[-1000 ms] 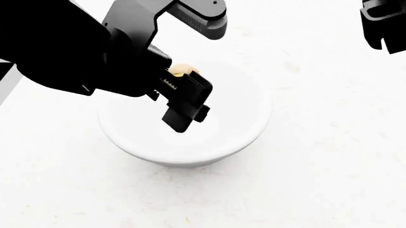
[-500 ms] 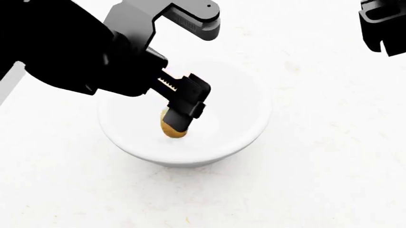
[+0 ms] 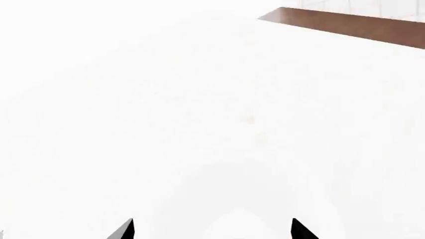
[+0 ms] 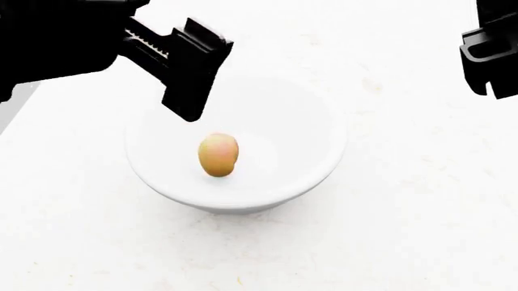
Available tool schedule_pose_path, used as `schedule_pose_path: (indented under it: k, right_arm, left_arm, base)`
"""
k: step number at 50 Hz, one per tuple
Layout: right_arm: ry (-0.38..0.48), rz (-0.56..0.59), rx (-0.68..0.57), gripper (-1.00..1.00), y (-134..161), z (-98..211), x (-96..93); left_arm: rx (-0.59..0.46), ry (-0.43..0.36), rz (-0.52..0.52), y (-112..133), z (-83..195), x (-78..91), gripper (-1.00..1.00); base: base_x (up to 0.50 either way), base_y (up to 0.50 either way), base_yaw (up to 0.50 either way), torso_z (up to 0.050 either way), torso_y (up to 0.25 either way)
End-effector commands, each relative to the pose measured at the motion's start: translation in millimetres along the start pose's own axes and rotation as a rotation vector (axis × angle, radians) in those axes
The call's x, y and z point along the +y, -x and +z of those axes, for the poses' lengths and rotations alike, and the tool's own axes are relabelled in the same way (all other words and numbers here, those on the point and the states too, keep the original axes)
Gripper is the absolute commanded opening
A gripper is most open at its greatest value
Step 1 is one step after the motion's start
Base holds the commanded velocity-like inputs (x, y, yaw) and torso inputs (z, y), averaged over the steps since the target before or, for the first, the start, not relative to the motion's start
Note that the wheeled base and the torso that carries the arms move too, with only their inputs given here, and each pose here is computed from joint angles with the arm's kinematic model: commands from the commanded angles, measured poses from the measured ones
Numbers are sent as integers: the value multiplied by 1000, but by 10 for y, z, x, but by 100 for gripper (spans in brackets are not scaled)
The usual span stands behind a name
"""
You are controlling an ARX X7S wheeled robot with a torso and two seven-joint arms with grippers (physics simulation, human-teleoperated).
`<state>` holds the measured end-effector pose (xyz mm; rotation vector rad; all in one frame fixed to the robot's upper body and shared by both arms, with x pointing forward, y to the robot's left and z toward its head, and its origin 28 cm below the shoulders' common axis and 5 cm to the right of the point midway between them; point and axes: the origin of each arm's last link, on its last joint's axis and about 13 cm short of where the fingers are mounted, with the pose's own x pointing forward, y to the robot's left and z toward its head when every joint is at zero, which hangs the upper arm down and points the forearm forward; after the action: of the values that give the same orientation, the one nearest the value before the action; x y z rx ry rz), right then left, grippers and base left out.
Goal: Pick the cucumbers and broccolis from the sink and place them in one bowl. Place the apricot in the other bowl. Then turn off the sink faucet.
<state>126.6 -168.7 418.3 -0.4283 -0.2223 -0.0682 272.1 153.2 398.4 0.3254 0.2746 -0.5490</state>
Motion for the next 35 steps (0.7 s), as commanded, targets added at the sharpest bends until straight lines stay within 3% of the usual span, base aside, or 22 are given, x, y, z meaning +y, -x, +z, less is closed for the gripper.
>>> schedule_pose_path:
  k: [1, 7, 31, 35]
  right_arm:
    - [-10, 11, -27, 100, 22, -17, 11]
    - [15, 6, -26, 100, 2, -28, 25]
    - [53, -23, -63, 100, 49, 158, -5]
    - [57, -20, -66, 100, 32, 174, -1]
  left_arm:
    - [-282, 12, 62, 740, -350, -124, 100]
    - [-340, 44, 66, 883, -445, -165, 100]
    - [-389, 84, 105, 1113, -346, -34, 100]
    - [-398, 85, 103, 1141, -340, -34, 100]
  base:
    - [0, 0, 0, 0, 0]
    - [-44, 1, 0, 0, 0]
    - [-500, 33, 0, 0, 0]
    - [0, 0, 0, 0, 0]
